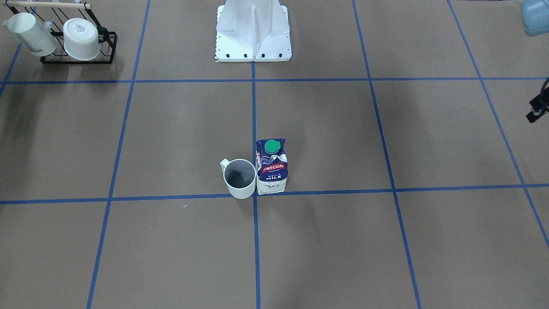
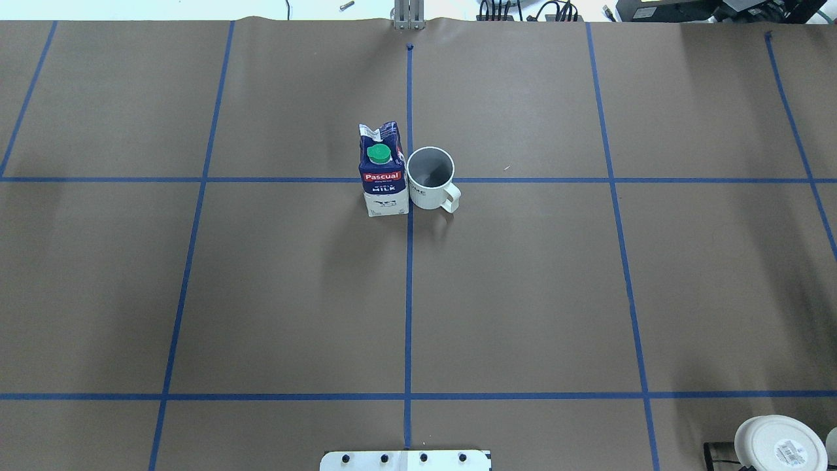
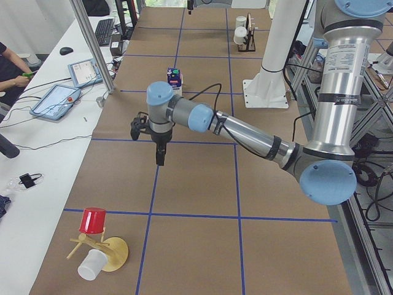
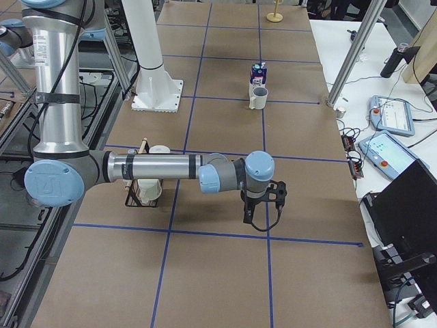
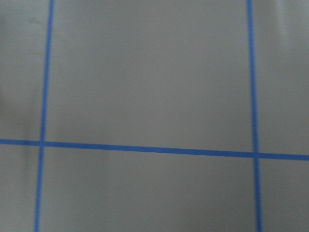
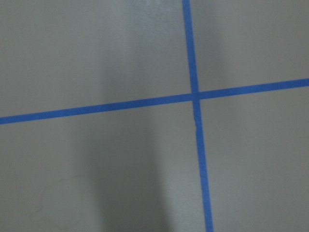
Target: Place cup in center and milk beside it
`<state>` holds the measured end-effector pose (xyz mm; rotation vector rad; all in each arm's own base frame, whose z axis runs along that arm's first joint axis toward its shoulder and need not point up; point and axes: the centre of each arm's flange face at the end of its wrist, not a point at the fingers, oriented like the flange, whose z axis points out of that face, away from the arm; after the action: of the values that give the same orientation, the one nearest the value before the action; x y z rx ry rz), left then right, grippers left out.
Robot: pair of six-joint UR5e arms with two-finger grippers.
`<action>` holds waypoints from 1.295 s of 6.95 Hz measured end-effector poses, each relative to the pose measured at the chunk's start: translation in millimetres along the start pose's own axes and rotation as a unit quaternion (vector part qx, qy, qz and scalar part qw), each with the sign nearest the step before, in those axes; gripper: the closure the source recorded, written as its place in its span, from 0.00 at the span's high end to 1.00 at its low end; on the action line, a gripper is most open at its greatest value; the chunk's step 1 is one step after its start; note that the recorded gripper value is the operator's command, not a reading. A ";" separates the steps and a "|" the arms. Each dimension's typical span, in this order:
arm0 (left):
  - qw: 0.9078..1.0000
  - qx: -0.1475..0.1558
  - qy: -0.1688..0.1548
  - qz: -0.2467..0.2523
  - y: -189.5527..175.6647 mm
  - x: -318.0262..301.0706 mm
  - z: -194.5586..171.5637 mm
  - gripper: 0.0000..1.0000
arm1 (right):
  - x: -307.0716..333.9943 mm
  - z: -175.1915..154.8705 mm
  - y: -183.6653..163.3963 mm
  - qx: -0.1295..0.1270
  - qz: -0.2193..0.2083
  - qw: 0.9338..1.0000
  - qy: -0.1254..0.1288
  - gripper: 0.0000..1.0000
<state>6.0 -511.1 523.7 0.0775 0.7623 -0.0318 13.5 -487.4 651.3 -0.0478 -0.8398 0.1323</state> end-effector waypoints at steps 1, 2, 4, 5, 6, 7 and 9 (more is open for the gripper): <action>1.000 -0.021 0.001 0.009 9.4 -46.9 20.8 0.98 | 22.5 1.6 7.2 -0.002 0.009 1.000 0.001 1.00; 0.999 -0.037 0.000 -0.001 18.6 -83.4 36.0 0.98 | 35.5 -3.1 12.1 -0.001 0.021 1.000 0.001 1.00; 0.999 -0.049 -0.001 -0.022 27.1 -114.2 48.0 0.98 | 33.1 -29.6 16.5 -0.005 0.048 0.999 0.004 1.00; 0.998 -0.049 -0.001 -0.028 29.1 -119.6 47.8 0.98 | 29.6 -40.1 19.1 -0.008 0.050 0.999 0.006 1.00; 0.998 -0.046 0.000 -0.033 29.7 -123.6 44.9 0.98 | 29.9 -43.1 21.5 -0.012 0.048 0.999 0.007 1.00; 0.998 -0.043 0.000 -0.036 29.3 -126.0 41.7 0.98 | 31.5 -42.5 23.3 -0.015 0.048 0.999 0.008 1.00; 0.998 -0.041 0.001 -0.038 28.6 -126.8 39.5 0.98 | 33.7 -41.4 25.1 -0.018 0.050 0.999 0.008 1.00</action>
<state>-56.7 -485.7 641.4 -0.0298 0.7672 -0.0722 64.1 -457.6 646.3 -0.1240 -0.8239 0.2100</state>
